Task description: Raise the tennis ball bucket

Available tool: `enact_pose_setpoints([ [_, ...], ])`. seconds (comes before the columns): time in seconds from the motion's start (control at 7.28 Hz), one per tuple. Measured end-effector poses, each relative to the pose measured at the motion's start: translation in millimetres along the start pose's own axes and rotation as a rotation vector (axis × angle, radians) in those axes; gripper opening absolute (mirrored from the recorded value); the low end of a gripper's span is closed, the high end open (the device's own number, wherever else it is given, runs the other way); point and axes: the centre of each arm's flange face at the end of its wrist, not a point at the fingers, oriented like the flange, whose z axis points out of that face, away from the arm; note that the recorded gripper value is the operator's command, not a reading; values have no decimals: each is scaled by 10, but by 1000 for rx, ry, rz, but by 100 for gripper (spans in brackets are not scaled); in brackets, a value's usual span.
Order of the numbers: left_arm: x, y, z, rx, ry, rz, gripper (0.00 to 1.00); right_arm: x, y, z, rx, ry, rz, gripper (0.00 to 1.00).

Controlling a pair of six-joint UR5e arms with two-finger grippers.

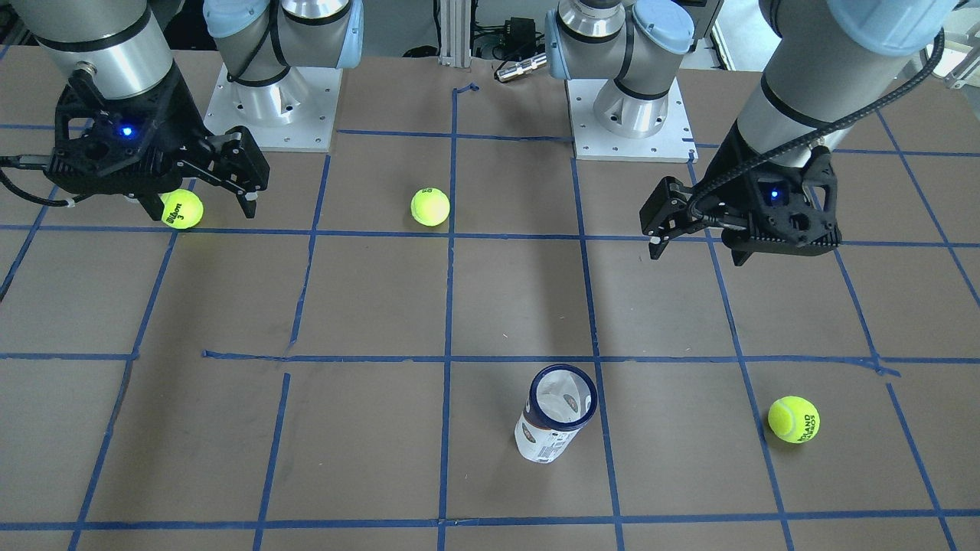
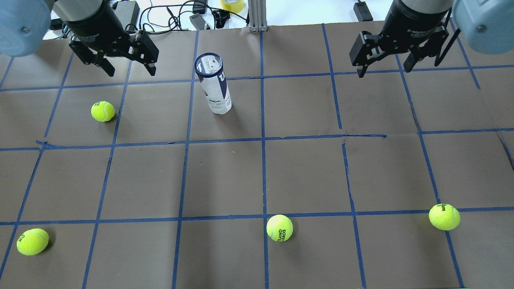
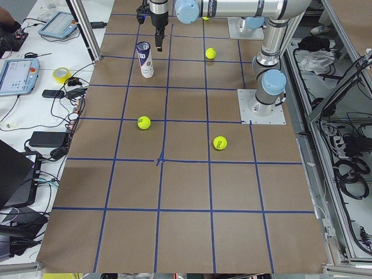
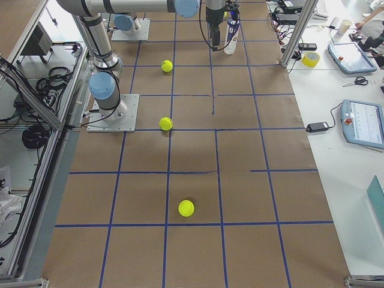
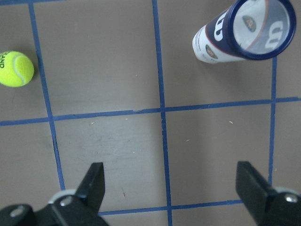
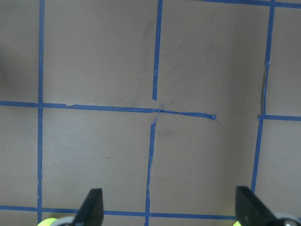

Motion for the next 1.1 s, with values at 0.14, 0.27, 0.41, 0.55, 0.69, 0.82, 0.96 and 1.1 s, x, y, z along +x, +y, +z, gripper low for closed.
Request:
enact_pose_setpoints([
  [0.14, -22, 69, -22, 0, -2, 2, 100, -3, 1, 2, -1, 0, -1, 100],
  [0.27, -15, 138, -50, -1, -2, 6, 100, -3, 1, 7, -2, 0, -1, 100],
  [0.41, -7, 211, -82, 1, -2, 9, 100, -4, 0, 9, -2, 0, -1, 100],
  [0.55, -1, 281, -113, 2, -2, 10, 100, -4, 0, 6, -1, 0, -1, 100],
  [0.69, 7, 345, -137, -4, -2, 10, 100, -4, 0, 5, 0, 0, -1, 100],
  [0.82, 11, 388, -129, -13, -1, 10, 100, -4, 0, 6, 0, 0, -1, 100],
  [0.96, 16, 417, -85, -25, 1, 10, 100, -4, 0, 6, 0, -1, -1, 100],
  [1.1, 22, 440, -48, -33, 2, 11, 100, -4, 1, 6, 0, 0, -1, 100],
])
